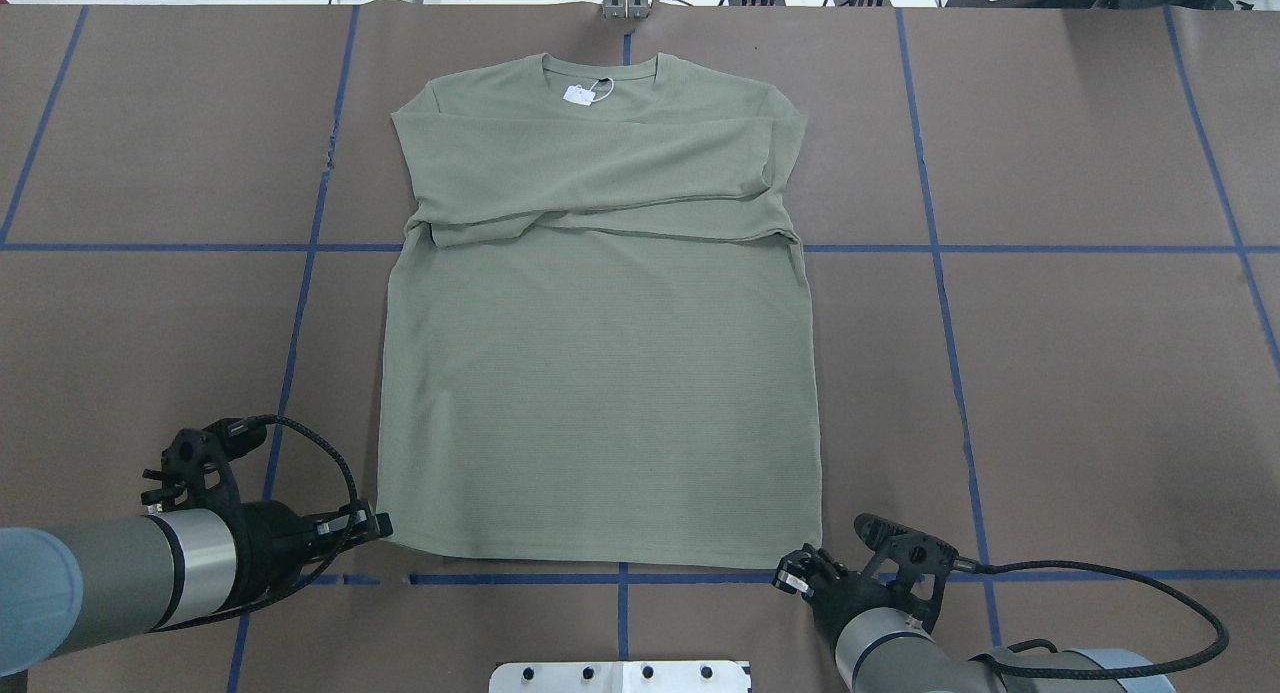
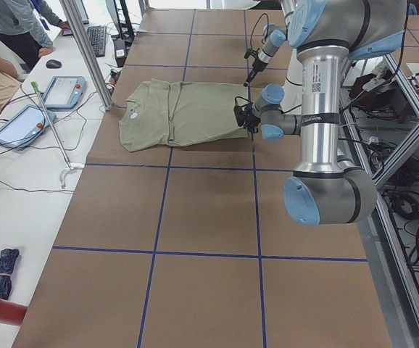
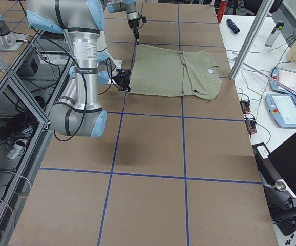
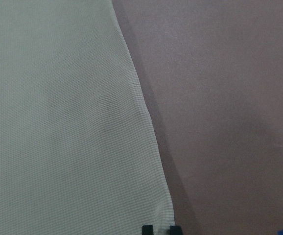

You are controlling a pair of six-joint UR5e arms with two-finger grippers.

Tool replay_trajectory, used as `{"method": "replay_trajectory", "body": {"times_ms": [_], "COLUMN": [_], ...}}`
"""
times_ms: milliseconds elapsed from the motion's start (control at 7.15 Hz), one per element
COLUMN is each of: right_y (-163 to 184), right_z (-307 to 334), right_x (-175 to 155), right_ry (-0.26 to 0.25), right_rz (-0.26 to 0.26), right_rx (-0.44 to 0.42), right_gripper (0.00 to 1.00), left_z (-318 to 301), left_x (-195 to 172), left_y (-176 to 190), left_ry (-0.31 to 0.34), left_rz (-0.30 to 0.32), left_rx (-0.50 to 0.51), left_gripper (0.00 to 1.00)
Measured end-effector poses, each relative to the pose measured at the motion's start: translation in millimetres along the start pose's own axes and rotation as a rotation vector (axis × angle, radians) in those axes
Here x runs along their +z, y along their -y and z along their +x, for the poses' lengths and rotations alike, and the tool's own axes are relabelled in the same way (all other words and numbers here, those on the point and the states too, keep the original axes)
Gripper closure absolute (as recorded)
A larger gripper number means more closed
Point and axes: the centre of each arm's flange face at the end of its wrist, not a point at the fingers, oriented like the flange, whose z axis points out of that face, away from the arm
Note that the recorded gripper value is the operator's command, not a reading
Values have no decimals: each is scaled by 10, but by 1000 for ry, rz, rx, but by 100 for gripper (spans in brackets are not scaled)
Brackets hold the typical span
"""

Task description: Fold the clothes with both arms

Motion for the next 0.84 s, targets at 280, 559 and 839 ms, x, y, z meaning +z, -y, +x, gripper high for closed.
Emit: {"method": "replay_trajectory", "body": {"times_ms": [280, 559, 839], "right_y": [0, 138, 522], "right_z": [2, -100, -297], "right_x": [-8, -277, -1246], "right_ry": [1, 3, -1], "right_rz": [2, 1, -72], "right_rx": [-1, -1, 2], "right_gripper": [100, 100, 100], "left_z": [15, 100, 410], "left_x": [-12, -150, -733], "left_y": [-3, -33, -23], "left_ry": [-4, -24, -41], "left_rz": [-1, -27, -95], "left_rx": [-1, -1, -11], "left_gripper": [100, 100, 100]}}
